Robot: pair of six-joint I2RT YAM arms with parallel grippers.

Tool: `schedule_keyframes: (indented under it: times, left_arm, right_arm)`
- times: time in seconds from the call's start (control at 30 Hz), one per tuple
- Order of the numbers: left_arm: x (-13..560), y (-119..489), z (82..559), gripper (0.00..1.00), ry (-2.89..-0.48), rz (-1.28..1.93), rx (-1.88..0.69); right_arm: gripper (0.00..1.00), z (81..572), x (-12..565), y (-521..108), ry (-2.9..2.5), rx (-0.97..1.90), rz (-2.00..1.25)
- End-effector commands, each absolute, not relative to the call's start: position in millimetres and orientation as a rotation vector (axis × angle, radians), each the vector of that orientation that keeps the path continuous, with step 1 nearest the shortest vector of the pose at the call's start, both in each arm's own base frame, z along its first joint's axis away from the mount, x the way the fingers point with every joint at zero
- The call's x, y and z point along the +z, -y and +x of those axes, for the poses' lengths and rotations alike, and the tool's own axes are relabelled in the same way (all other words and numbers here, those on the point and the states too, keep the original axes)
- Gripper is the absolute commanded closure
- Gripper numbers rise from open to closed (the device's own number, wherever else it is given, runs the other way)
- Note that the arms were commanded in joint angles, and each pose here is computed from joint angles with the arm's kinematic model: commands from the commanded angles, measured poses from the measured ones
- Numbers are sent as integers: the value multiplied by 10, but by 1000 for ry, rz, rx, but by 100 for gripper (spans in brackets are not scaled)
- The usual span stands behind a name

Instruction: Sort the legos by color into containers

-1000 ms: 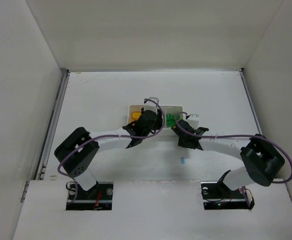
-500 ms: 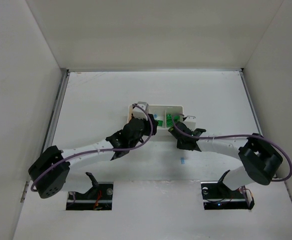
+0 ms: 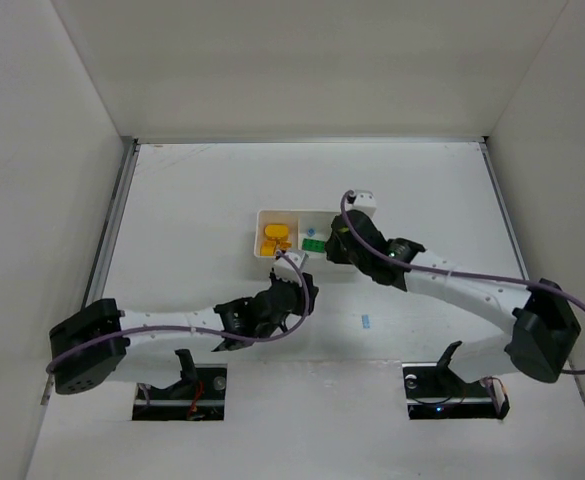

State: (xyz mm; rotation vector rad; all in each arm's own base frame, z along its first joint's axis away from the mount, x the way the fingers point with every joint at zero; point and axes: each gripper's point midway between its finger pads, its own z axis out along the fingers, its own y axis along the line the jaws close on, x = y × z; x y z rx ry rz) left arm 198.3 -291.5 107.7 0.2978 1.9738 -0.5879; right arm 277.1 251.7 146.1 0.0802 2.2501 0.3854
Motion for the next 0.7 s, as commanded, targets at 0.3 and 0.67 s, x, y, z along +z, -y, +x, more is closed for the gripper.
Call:
schedule_keyframes:
  times: [0.3, 0.67]
  left_arm:
    - [1007, 3414, 1554, 66, -1941, 349, -557]
    - [733, 4242, 1178, 65, -2050, 473, -488]
  right_arm:
    - [55, 3567, 1852, -2858, -2098, 451, 105]
    - [54, 3308, 1815, -1996, -2027, 411, 246]
